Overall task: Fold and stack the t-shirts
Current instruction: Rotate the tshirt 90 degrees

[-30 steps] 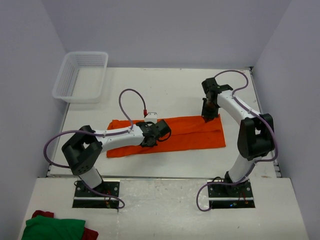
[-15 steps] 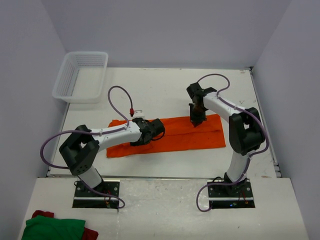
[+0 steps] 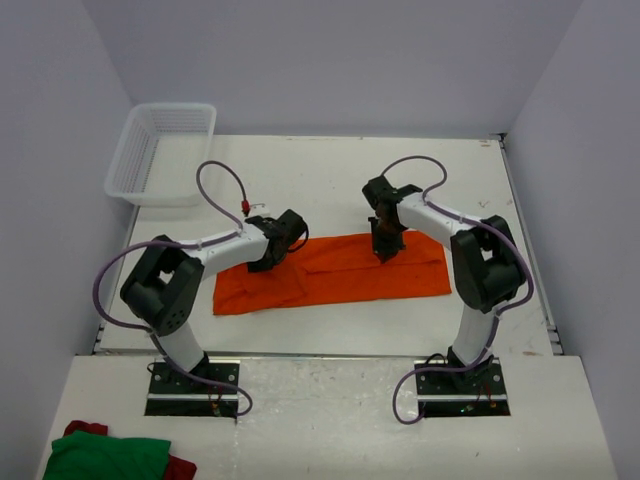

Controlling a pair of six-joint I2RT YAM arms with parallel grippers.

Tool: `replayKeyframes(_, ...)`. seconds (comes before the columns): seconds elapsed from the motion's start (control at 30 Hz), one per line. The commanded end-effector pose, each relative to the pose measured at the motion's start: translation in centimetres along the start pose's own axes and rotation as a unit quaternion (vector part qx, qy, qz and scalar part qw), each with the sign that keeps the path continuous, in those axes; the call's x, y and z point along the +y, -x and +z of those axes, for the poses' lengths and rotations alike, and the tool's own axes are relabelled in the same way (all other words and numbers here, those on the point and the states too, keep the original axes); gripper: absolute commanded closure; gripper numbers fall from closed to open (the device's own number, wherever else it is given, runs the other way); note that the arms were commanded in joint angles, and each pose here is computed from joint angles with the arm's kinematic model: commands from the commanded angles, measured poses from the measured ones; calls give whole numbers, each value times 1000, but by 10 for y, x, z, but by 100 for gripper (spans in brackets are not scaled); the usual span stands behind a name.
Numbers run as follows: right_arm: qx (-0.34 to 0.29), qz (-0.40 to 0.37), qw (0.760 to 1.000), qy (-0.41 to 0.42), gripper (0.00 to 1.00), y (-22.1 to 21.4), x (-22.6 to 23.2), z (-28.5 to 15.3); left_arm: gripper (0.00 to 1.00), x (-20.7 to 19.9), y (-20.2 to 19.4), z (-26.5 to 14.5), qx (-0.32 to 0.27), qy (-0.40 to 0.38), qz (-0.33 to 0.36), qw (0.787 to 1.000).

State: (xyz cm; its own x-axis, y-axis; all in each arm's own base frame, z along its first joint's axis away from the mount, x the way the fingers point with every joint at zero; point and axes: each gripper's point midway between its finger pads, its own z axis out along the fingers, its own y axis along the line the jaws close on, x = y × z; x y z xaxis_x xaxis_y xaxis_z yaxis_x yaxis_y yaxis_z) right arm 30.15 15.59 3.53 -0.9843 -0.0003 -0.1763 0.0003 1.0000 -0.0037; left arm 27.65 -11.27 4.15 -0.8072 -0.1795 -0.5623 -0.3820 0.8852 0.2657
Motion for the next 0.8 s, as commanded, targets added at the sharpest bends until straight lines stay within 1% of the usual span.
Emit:
replayKeyframes(0.0,-7,-10,1000,11,100,-3,12,2,100,-19,20,8,-11,-18,-3,1000)
replayKeyframes(0.23,6,-12,1000,8,100,-16,15,14,100,-31,22,45,22,-1,16,1000)
replayKeyframes(0.4,24,-13,999,19,100,-29,23,24,100,-47,41,56,24,-7,24,999)
replayKeyframes(0.43,31,-17,999,16,100,-32,25,27,100,-50,40,60,28,-2,30,999)
replayKeyframes(0.47,33,-19,999,14,100,-34,26,29,100,-57,50,58,21,-11,29,999)
replayKeyframes(0.53,40,-31,999,12,100,-42,33,32,100,-68,52,64,27,-19,38,999)
replayKeyframes(0.57,41,-34,999,11,100,-46,36,32,100,-78,62,61,22,-34,39,998)
replayKeyframes(0.63,36,-40,999,8,100,-53,42,32,100,-91,64,69,25,-42,53,997)
replayKeyframes(0.67,33,-43,998,12,100,-55,46,32,100,-103,78,65,18,-59,57,996)
replayKeyframes(0.73,31,-51,998,23,100,-63,57,30,100,-118,78,75,25,-69,90,993)
replayKeyframes(0.77,29,-55,998,29,100,-63,62,29,100,-134,93,71,20,-95,84,992)
